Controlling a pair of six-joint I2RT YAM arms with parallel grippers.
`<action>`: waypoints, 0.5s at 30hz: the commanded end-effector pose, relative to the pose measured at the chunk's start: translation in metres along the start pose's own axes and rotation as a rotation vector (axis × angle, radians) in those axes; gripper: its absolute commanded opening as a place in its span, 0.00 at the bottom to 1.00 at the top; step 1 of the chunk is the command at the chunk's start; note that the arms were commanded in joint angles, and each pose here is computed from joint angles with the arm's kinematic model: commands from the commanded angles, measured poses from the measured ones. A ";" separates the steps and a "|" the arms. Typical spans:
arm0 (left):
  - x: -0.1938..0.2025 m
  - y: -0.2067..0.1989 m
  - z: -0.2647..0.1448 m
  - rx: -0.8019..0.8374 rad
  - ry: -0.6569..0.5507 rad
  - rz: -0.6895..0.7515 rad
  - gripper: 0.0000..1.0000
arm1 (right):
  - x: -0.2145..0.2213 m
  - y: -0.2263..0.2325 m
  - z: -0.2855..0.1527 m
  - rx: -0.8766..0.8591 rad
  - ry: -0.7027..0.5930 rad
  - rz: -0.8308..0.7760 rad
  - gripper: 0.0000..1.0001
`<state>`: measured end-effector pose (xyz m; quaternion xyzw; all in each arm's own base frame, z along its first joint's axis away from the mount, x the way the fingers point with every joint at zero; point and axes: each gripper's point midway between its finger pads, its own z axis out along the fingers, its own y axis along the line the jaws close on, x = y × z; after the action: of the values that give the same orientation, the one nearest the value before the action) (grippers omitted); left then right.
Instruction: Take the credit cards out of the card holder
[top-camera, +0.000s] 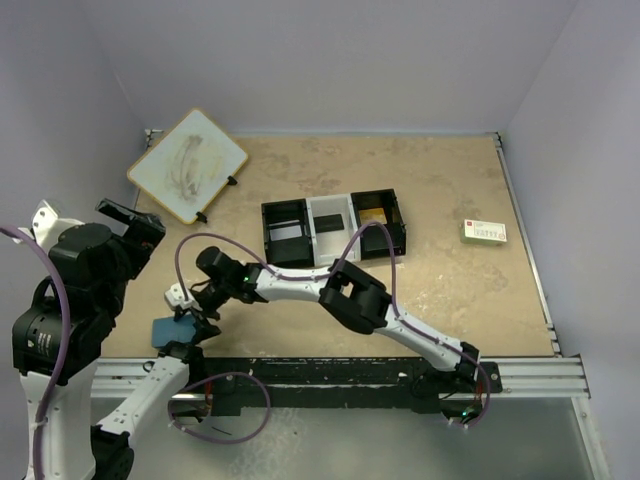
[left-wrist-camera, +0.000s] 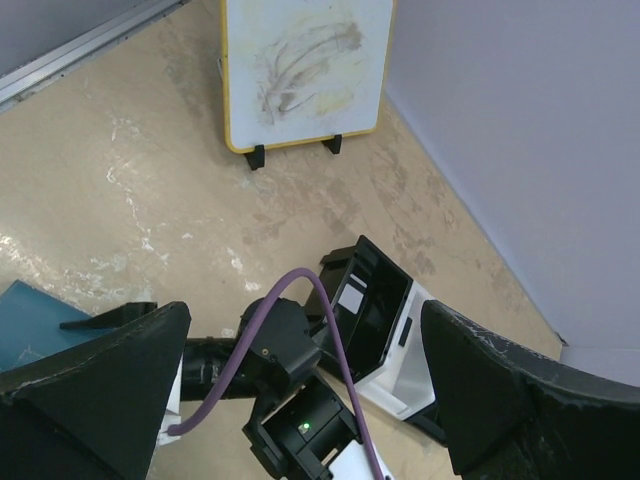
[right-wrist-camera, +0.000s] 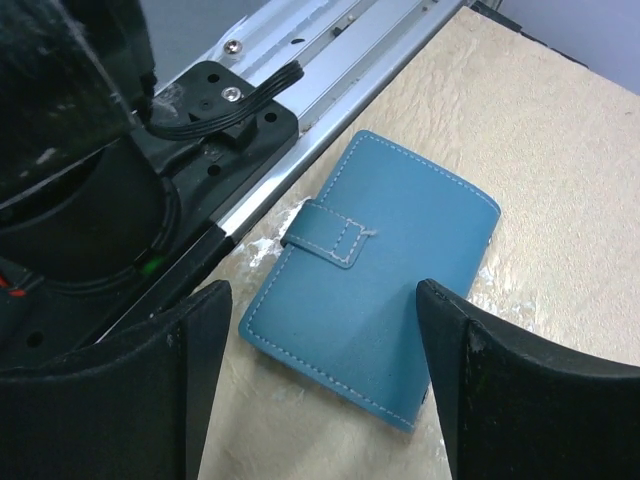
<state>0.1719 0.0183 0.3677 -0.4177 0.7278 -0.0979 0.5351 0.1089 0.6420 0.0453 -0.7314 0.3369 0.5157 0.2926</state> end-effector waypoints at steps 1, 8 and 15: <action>0.000 -0.007 0.002 0.029 0.000 0.010 0.96 | -0.014 -0.001 0.008 -0.009 -0.035 0.055 0.76; 0.000 -0.003 0.004 0.014 -0.010 0.014 0.96 | 0.003 -0.008 0.001 0.120 0.014 0.135 0.48; 0.006 -0.004 0.010 0.011 0.007 0.025 0.96 | 0.023 -0.005 -0.025 0.271 0.112 0.188 0.21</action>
<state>0.1753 0.0163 0.3594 -0.4159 0.7345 -0.0950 0.5277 0.1142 0.6365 0.0386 -0.6931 0.4210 0.4996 0.3045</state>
